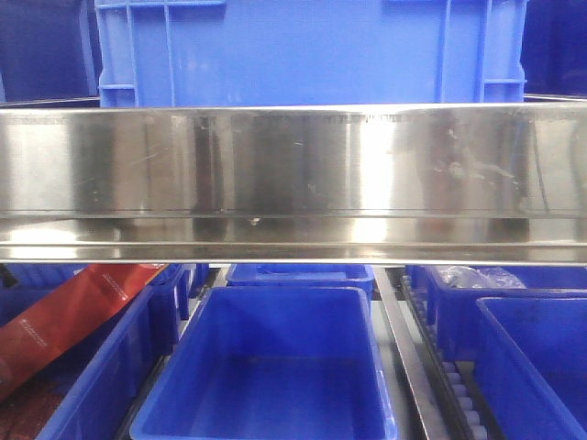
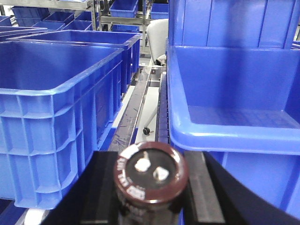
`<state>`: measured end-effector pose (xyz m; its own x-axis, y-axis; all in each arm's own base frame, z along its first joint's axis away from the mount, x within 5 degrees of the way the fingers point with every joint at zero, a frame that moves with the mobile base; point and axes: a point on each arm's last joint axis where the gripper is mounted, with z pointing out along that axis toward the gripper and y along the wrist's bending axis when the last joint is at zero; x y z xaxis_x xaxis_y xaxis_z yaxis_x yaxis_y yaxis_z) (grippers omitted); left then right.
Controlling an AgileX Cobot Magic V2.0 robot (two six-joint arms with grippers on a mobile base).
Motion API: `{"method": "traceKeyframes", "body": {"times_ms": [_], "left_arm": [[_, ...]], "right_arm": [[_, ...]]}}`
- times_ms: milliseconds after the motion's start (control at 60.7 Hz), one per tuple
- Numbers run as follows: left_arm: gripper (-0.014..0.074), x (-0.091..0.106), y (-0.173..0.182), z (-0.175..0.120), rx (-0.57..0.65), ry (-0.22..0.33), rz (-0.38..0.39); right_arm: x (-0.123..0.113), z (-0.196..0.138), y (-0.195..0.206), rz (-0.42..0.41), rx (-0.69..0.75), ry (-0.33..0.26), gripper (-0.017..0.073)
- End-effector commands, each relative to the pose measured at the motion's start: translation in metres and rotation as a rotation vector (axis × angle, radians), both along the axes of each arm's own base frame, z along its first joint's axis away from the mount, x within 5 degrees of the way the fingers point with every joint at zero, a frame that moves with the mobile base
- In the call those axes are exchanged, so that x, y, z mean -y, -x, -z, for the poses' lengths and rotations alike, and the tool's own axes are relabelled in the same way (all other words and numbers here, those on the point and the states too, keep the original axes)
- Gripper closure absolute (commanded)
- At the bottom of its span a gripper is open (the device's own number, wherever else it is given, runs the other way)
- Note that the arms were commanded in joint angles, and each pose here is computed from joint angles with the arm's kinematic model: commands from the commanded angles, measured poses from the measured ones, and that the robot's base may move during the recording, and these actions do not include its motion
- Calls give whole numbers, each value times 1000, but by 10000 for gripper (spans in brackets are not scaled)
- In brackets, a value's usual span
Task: Place cylindrical capacitor in blue bin on shelf
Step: 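Lower the orange cylinder with the left gripper into a blue bin, then open the left gripper to release the orange cylinder and withdraw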
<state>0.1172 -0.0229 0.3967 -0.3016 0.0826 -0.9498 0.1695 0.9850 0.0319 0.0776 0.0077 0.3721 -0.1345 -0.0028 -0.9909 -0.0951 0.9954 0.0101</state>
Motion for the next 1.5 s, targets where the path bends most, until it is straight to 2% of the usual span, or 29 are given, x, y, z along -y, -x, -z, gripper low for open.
{"method": "traceKeyframes", "body": {"times_ms": [0, 181, 297, 379, 461, 626, 791, 840, 972, 1137, 1236, 1318, 1483], "left_arm": [[705, 1, 0, -5, 50, 15, 11], [705, 2, -2, -12, 89, 24, 18], [705, 6, -12, -28, 97, 25, 23], [705, 15, -27, -46, 102, -10, 61], [705, 32, -45, -64, 113, -44, 132], [705, 81, -84, -90, 117, -40, 269], [705, 134, -126, -96, 100, -45, 358], [705, 152, -143, -92, 84, -52, 376], [705, 186, -180, -70, 30, -77, 394], [699, 212, -216, -30, -55, -131, 394], [626, 220, -228, -8, -104, -164, 392], [517, 223, -233, 2, -133, -178, 392], [186, 224, -234, 6, -145, -183, 391]], "right_arm": [[0, -3, 0, 1, 29, 0, 659], [0, -3, 0, 1, 29, 0, 659], [0, -3, 0, 1, 29, 0, 659], [0, -3, 0, 1, 29, 0, 659], [0, -3, 0, 1, 29, 0, 659], [0, -3, 0, 1, 29, 0, 659], [0, -3, 0, 1, 29, 0, 659], [0, -3, 0, 0, 28, -2, 659], [0, -3, 0, 0, 28, -4, 659], [0, -3, 0, 0, 28, -4, 659], [0, -3, 0, -1, 28, -6, 659], [0, -3, 0, -1, 28, -6, 659], [0, -3, 0, -1, 28, -6, 659]]}}
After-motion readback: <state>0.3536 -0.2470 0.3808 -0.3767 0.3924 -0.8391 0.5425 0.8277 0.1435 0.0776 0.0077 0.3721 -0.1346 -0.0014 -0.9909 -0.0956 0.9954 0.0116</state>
